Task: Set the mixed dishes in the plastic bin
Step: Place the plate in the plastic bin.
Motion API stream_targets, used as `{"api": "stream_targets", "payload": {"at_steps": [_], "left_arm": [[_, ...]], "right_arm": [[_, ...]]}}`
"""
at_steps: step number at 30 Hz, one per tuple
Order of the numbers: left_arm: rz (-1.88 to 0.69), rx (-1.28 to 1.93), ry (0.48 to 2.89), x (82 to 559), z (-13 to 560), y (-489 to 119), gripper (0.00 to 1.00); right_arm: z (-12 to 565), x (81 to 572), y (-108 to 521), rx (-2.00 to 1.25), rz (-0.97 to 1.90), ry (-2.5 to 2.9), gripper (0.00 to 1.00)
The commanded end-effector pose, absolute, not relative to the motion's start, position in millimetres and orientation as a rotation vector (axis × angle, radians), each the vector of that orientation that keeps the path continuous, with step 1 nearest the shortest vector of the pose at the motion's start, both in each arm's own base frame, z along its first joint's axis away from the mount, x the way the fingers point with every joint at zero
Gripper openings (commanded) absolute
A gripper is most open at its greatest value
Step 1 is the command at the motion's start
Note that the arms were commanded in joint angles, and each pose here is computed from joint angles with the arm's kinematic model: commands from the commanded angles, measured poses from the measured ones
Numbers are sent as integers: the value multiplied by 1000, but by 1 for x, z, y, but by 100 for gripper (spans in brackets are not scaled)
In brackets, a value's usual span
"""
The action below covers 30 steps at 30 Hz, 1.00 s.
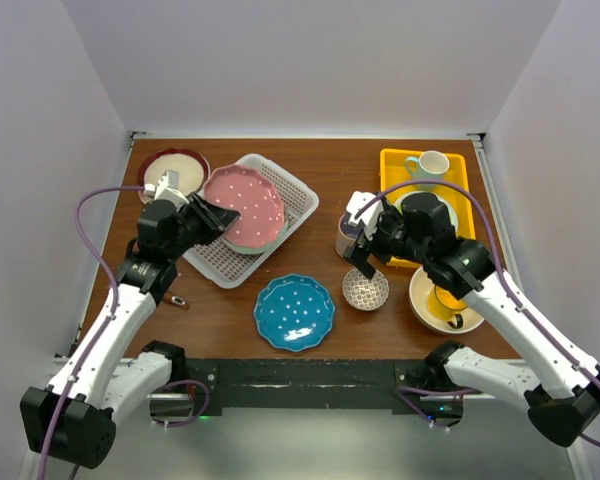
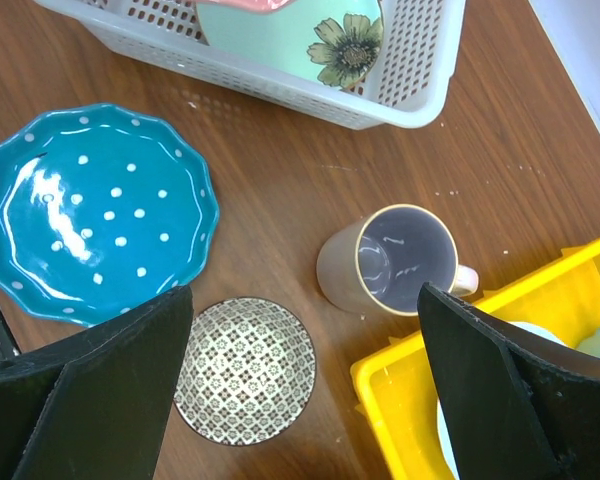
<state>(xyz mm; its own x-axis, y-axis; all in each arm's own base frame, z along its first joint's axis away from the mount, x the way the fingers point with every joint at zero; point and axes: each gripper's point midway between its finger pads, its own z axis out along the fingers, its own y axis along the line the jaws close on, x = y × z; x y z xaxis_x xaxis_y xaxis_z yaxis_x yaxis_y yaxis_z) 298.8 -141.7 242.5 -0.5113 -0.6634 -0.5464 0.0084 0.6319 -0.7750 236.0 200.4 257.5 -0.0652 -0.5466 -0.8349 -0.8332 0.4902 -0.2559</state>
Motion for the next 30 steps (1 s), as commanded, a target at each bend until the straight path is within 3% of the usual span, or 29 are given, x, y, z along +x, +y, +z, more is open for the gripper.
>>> {"api": "stream_targets", "payload": {"at_steps": [1, 30], "left_arm": [[-1058, -444, 1648, 320, 314, -136, 0], [-1116, -576, 1767, 402, 205, -146, 0]], "right_arm": [[260, 244, 203, -1141, 370, 1731, 98], [253, 250, 199, -1135, 376, 1764, 98]]}}
